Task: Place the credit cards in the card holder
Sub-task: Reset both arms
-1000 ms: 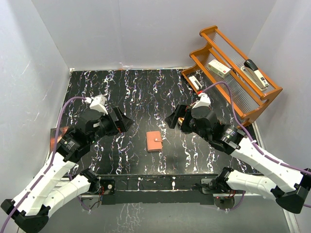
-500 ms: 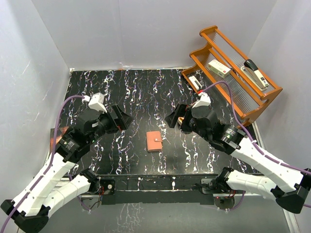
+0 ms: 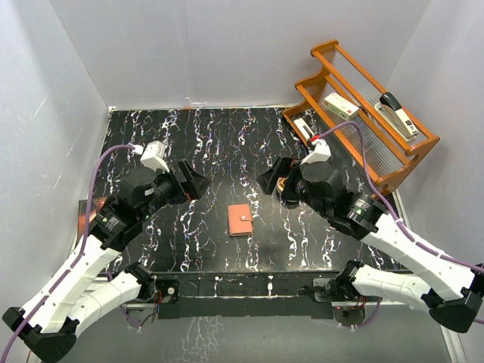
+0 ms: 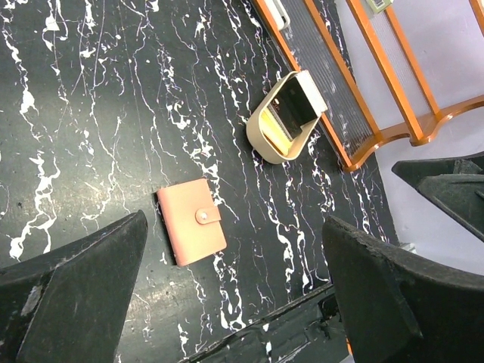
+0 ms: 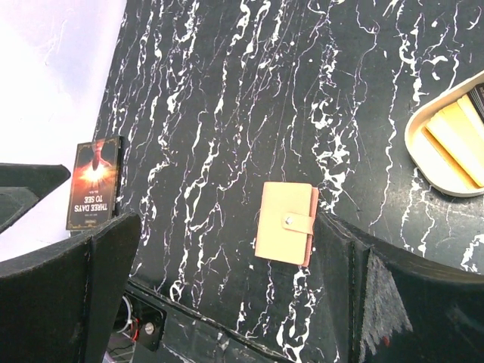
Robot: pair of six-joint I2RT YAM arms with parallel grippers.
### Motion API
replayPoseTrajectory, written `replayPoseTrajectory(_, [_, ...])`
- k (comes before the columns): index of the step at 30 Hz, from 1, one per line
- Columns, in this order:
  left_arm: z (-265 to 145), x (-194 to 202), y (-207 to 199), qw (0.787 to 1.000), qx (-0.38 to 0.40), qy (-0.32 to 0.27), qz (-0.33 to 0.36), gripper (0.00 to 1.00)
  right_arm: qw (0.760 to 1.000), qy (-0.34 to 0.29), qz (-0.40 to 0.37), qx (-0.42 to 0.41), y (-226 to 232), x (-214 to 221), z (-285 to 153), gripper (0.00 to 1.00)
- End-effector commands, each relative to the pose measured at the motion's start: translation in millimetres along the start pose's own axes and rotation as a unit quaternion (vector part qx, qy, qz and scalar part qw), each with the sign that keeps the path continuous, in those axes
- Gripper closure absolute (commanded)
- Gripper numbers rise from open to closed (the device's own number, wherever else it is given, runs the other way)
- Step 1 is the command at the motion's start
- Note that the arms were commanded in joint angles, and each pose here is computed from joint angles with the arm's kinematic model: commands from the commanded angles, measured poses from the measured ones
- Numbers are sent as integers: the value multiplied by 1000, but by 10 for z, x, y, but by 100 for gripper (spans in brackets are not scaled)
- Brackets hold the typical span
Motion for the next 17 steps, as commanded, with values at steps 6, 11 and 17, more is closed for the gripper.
replayPoseTrajectory(6, [13, 198, 129, 1000, -12, 20, -9, 1, 999, -7, 16, -37, 47, 66, 80, 2])
replayPoseTrajectory(11, [9, 277, 190, 999, -18, 23, -15, 1, 999, 8, 13, -35, 37, 126, 132, 2])
replayPoseTrajectory(17, [-12, 214, 180, 999, -27, 13, -12, 1, 1000, 7, 7, -28, 44, 100, 133, 2])
Point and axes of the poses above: each gripper's point midway between its finger pads, its own z axis out along the fingers, its own y axis along the line the jaws close on, x = y × z, the point moved 8 cm from there along -z, back along the fingers, and after that the axes turned 2 degrees about z, right-handed, at the moved point
